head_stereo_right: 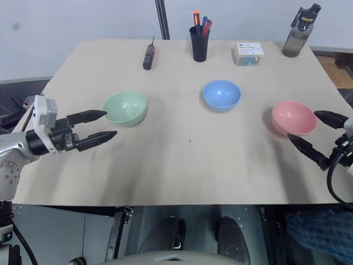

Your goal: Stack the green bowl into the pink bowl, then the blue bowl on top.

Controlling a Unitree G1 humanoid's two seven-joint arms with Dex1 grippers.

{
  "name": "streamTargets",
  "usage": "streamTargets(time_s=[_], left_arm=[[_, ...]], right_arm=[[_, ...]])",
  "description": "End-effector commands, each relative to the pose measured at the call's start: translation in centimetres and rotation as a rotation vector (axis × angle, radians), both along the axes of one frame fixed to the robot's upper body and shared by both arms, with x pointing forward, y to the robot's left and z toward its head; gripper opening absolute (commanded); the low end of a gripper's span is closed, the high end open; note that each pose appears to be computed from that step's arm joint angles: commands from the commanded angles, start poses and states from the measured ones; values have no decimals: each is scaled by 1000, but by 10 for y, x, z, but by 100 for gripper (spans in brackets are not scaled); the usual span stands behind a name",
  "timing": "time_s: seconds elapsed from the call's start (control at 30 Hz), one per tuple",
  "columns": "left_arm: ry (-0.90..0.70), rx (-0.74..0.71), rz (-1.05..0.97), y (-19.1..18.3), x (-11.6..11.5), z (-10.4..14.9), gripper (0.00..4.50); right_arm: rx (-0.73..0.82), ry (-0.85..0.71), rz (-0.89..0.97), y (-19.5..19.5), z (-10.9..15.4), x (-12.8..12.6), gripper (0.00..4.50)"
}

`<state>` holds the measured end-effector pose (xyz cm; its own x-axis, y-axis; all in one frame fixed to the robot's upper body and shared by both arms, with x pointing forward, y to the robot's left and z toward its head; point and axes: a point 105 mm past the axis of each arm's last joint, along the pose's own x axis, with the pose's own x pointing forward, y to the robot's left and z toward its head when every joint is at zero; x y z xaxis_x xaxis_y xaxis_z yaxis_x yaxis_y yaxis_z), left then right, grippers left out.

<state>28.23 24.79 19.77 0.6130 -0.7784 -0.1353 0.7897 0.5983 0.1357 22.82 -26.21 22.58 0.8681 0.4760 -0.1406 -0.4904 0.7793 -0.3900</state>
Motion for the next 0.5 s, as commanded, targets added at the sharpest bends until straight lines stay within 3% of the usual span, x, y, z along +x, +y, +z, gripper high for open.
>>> streamTargets(time_s=[0.03,0.3,0.5], left_arm=[[-41,6,-7,-2,-1,12,450],[-65,2,-62,-21,2,11,450],[-104,-33,-284,-63,-10,18,450]], right_arm=[[-20,-34,23,6,11,1,437],[-30,-40,35,14,8,14,437],[-26,88,-104,5,-24,44,437]])
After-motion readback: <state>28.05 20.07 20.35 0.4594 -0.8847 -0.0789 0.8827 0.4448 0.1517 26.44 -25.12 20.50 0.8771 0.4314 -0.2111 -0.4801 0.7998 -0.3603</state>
